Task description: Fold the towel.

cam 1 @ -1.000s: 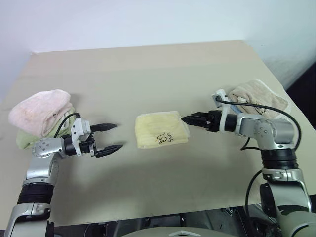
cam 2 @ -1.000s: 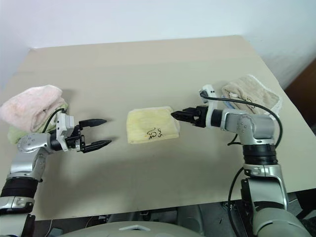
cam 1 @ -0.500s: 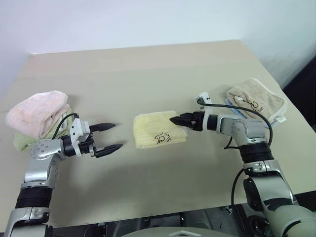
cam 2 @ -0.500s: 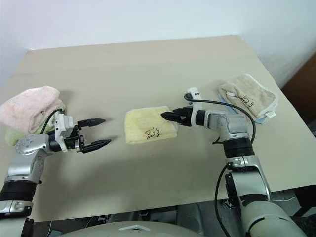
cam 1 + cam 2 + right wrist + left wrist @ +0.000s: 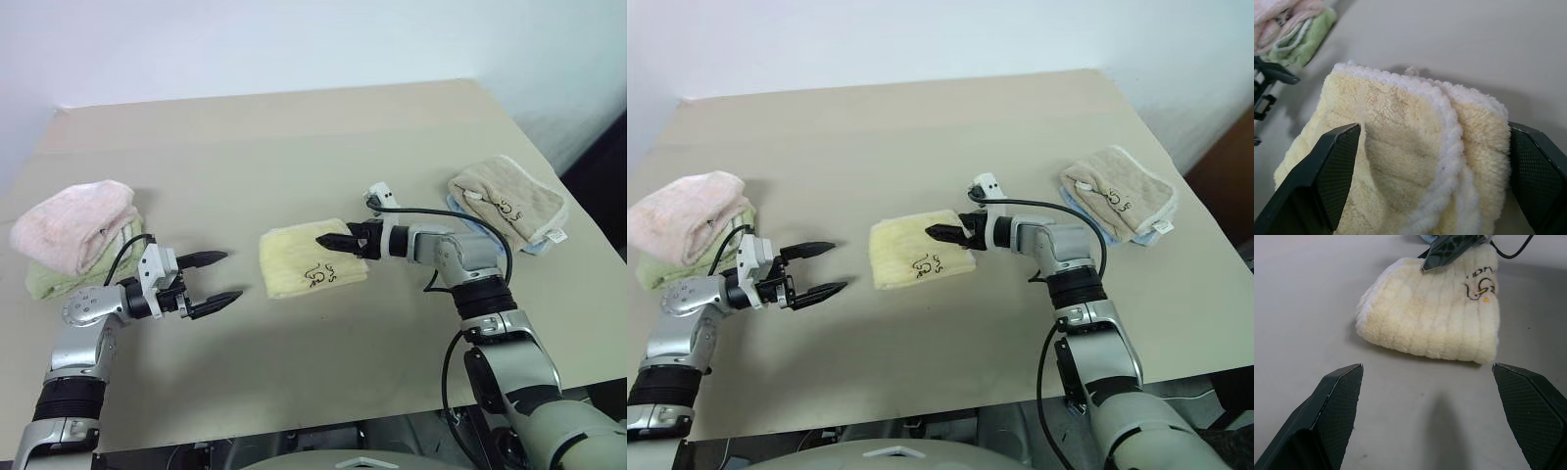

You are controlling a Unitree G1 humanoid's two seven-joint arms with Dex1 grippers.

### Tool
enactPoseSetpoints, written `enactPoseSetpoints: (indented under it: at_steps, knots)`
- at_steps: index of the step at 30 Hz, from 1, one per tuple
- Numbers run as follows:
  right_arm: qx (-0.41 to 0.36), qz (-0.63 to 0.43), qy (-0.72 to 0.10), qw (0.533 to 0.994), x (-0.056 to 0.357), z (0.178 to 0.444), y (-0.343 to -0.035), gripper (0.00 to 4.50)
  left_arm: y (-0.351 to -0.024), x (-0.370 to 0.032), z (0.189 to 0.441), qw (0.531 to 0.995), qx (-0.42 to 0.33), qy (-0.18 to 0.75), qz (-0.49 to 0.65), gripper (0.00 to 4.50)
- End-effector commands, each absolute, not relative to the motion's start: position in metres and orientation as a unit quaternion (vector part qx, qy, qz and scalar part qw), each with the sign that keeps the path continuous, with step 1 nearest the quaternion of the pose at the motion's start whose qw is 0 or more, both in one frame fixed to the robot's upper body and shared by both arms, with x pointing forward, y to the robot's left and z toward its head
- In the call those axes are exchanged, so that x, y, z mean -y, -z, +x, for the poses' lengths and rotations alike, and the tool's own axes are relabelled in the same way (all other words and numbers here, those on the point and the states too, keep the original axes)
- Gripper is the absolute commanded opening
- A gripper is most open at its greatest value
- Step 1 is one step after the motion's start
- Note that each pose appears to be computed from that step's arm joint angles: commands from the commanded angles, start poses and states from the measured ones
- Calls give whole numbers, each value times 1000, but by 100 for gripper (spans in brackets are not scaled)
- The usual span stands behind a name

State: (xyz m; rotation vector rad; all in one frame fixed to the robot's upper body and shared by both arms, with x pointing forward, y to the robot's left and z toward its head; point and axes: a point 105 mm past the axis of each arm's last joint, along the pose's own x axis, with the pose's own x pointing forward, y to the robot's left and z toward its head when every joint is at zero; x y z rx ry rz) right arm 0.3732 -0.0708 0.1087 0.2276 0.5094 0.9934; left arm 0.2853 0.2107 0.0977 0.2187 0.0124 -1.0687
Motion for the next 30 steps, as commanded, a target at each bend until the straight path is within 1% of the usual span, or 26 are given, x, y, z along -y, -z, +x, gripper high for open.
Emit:
enactPoseSetpoints:
  at_steps: [1, 10, 11, 12, 15, 17, 20, 24, 28, 30]
  knots:
    - [-224, 101, -499, 831, 57, 368, -119, 360, -107, -213, 288, 857, 17, 503, 114, 450]
    - [-208, 95, -493, 840, 55, 372, -125, 48, -111, -203, 293, 855, 26, 505, 116, 450]
    - [-201, 95, -485, 846, 58, 375, -128, 20, -111, -202, 293, 855, 26, 505, 116, 450]
    - [-196, 95, -480, 850, 60, 377, -130, 2, -112, -202, 293, 855, 26, 505, 117, 450]
    - [-165, 110, -439, 876, 75, 393, -146, 2, -112, -200, 293, 854, 27, 506, 117, 450]
    - [-134, 131, -396, 899, 92, 407, -161, 2, -112, -198, 293, 854, 27, 506, 116, 450]
    - [-103, 153, -354, 917, 112, 418, -177, 2, -112, -197, 293, 854, 28, 506, 115, 450]
    - [-66, 181, -311, 931, 139, 424, -197, 2, -111, -196, 293, 854, 27, 507, 114, 450]
    - [-8, 204, -216, 955, 198, 421, -234, 2, -112, -192, 295, 854, 27, 508, 112, 450]
    - [6, 209, -184, 961, 214, 416, -242, 2, -112, -190, 295, 853, 27, 509, 111, 450]
